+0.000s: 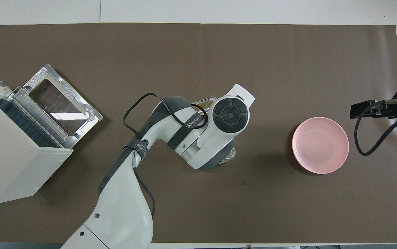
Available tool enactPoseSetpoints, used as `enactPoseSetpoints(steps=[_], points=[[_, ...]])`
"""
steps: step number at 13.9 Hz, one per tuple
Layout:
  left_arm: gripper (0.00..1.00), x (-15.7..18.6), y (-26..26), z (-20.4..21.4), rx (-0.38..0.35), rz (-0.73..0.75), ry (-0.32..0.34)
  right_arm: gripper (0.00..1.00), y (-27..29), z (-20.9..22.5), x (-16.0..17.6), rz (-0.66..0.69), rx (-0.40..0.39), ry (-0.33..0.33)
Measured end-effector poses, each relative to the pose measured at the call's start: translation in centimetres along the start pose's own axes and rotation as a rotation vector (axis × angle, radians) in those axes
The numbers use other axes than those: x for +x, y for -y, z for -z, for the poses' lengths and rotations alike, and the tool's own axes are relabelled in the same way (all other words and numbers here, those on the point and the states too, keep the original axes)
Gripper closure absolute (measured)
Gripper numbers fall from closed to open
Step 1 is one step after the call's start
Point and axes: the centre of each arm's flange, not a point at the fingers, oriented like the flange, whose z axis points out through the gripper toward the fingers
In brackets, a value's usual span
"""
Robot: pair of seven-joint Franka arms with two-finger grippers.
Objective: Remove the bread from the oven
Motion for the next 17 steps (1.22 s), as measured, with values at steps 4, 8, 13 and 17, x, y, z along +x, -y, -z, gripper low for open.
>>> enactPoseSetpoints(steps=[4, 8, 13, 17], points=[[0.00, 6.0, 7.6, 6.6, 0.022, 0.006, -0.007, 0.00, 6.4, -5.1, 3.0, 0.119, 0.022, -0.018], [0.00, 10.3, 18.2, 12.0, 0.091, -0.065, 0.066, 0.00, 13.4, -9.9, 4.3, 0.221, 0.046, -0.022], [0.00, 14.2, 30.5, 15.6, 0.112, -0.097, 0.113, 0.00, 21.9, -13.9, 3.5, 0.251, 0.062, 0.000], [0.00, 13.2, 38.6, 19.5, 0.117, -0.095, 0.157, 0.01, 26.4, -17.1, 2.4, 0.216, 0.065, 0.033]])
